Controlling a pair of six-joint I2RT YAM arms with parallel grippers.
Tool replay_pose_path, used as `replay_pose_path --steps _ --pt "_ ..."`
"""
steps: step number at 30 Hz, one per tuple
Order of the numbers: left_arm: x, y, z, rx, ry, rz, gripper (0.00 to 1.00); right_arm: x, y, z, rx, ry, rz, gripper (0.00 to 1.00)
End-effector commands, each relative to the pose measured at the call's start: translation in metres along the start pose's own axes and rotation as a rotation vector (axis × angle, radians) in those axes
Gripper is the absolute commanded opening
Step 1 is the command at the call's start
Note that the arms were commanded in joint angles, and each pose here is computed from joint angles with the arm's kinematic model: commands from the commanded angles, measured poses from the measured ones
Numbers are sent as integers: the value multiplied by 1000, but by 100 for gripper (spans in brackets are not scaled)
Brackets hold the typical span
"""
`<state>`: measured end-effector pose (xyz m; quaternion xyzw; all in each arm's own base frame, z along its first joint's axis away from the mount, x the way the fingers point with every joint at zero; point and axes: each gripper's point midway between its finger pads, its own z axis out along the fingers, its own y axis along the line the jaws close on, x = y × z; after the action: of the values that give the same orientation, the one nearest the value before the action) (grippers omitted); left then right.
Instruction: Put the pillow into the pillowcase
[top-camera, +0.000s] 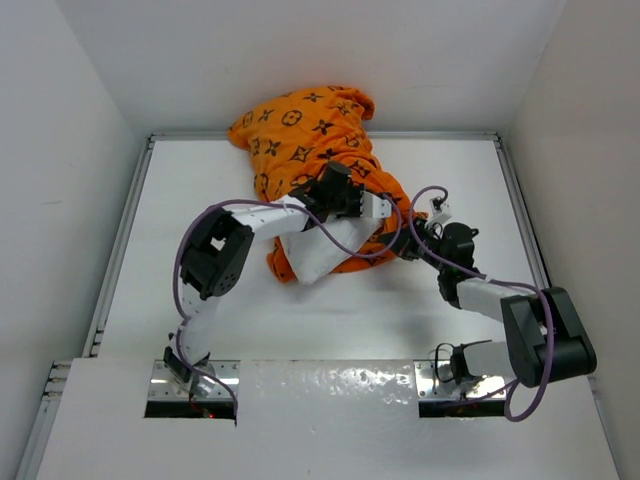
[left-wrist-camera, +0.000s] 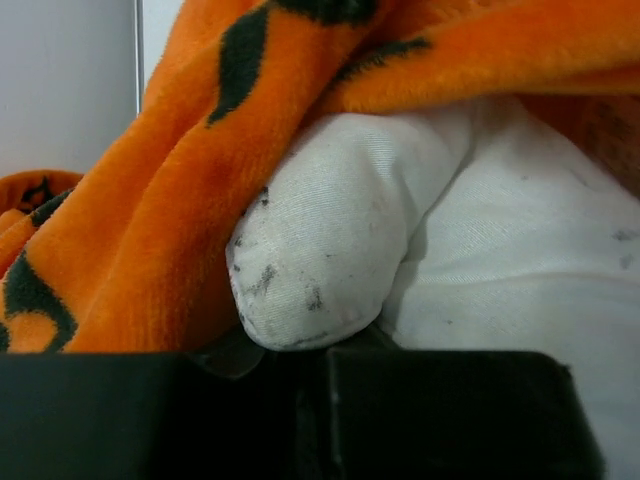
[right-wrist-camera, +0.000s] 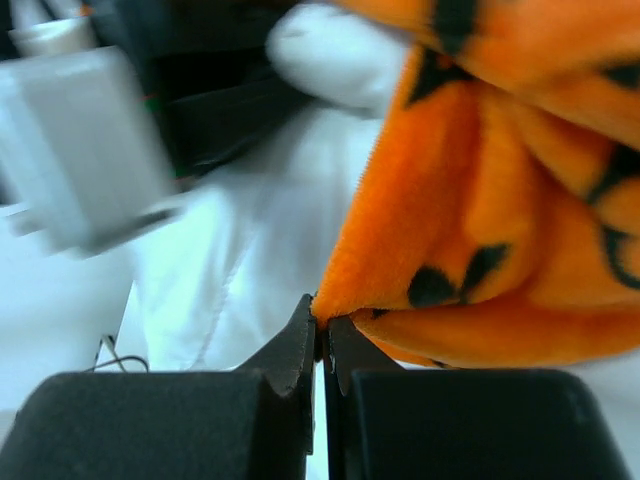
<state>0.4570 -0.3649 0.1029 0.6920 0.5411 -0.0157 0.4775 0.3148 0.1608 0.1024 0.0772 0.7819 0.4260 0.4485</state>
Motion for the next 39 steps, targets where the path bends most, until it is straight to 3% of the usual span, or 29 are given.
replay_pose_path --steps 1,4,5,7,8,9,10,11,13,14,16,18,22,29,31,32,33,35,38,39 --pt "98 -39 11 51 294 -131 7 -39 53 -10 -207 -106 -143 0" --pt "82 -51 19 114 221 -180 21 -56 70 -9 -241 -133 -167 0" --pt "75 -56 18 158 202 -196 31 -67 79 -10 -257 -159 -181 0" --pt "55 -73 16 263 129 -292 42 -77 88 -11 -276 -192 -179 0" --pt "40 -62 15 267 86 -329 56 -85 92 -10 -283 -211 -182 0" --pt "21 -69 13 329 21 -425 61 -87 94 -9 -287 -216 -177 0" --pt "12 -64 9 358 -10 -475 65 -92 99 -9 -307 -231 -167 0" --pt "0 -44 0 371 -45 -527 75 -93 99 -6 -316 -230 -157 0" --pt "-11 -32 -18 451 -95 -680 83 -98 105 -7 -344 -250 -137 0" --pt "-30 2 -28 420 -159 -671 100 -98 104 -6 -343 -250 -134 0" --pt "-39 21 -52 449 -205 -700 100 -97 95 -3 -305 -254 -129 0" --pt "-61 51 -78 406 -269 -639 100 -97 88 0 -274 -254 -123 0" --pt "-89 58 -119 421 -349 -594 100 -105 79 6 -218 -269 -137 0" --pt "-131 51 -136 604 -506 -806 100 -106 73 14 -163 -234 -163 0" --pt "-153 72 -140 607 -609 -822 100 -109 72 16 -158 -237 -161 0" --pt "-157 68 -145 656 -594 -904 100 -107 72 17 -154 -233 -158 0" --pt "-175 91 -154 622 -687 -830 100 -108 71 17 -150 -233 -158 0" --pt "-201 113 -177 643 -771 -828 100 -109 70 17 -143 -240 -161 0" --pt "-200 123 -170 541 -760 -774 100 -107 66 17 -126 -244 -153 0" --pt "-191 108 -161 542 -657 -836 97 -107 66 17 -126 -245 -150 0"
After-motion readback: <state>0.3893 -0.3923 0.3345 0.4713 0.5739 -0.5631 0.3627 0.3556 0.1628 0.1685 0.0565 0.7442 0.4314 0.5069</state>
